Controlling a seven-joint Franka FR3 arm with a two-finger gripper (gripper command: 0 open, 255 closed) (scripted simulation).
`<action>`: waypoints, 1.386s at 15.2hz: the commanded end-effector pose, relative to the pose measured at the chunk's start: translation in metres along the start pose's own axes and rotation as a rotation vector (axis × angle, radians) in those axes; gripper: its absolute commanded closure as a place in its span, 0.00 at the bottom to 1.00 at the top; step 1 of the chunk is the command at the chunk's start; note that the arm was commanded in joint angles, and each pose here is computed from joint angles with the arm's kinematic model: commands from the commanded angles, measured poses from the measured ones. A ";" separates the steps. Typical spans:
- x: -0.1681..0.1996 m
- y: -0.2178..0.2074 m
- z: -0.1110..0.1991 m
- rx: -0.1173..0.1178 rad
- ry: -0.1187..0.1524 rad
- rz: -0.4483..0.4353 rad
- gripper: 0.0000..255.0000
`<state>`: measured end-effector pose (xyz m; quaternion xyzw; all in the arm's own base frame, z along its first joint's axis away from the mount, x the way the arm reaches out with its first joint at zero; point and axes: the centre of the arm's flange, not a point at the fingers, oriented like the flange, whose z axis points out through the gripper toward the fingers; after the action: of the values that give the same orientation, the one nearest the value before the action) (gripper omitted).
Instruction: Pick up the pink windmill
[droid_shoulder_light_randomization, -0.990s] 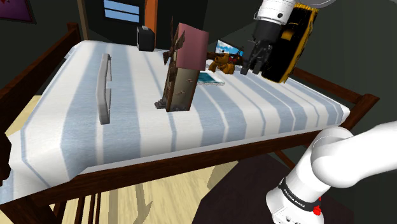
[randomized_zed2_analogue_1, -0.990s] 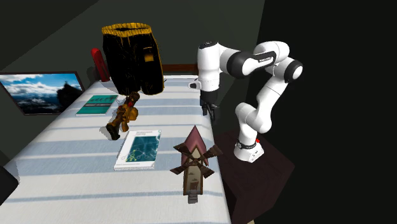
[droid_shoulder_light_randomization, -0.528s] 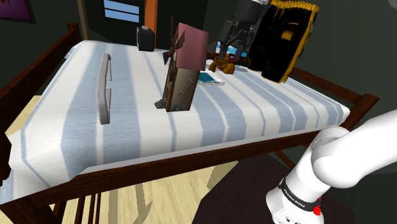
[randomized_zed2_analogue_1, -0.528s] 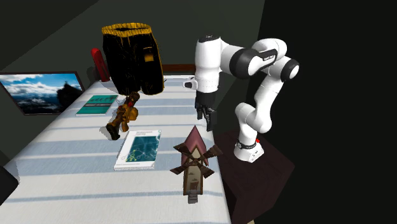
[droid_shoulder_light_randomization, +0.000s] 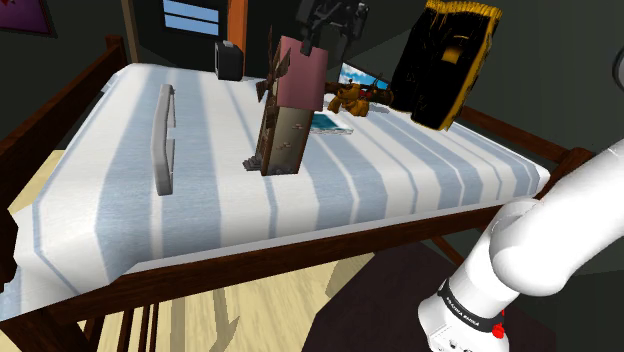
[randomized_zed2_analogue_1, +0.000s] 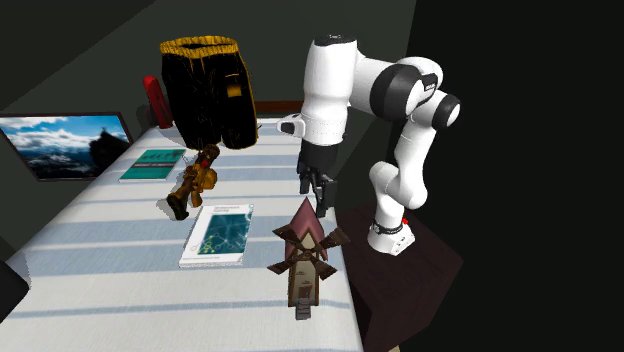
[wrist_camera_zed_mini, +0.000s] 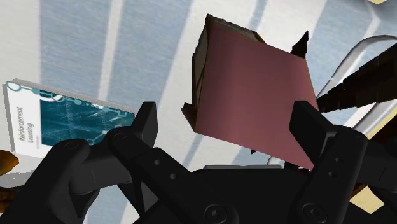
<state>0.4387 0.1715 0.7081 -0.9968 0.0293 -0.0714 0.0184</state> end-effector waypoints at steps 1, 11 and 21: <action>0.014 -0.018 -0.004 -0.004 0.021 0.004 0.00; 0.049 -0.074 -0.010 -0.021 0.083 0.011 0.00; 0.046 -0.074 0.008 -0.021 0.083 0.011 1.00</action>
<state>0.4895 0.2430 0.7104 -0.9929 0.0360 -0.1134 0.0078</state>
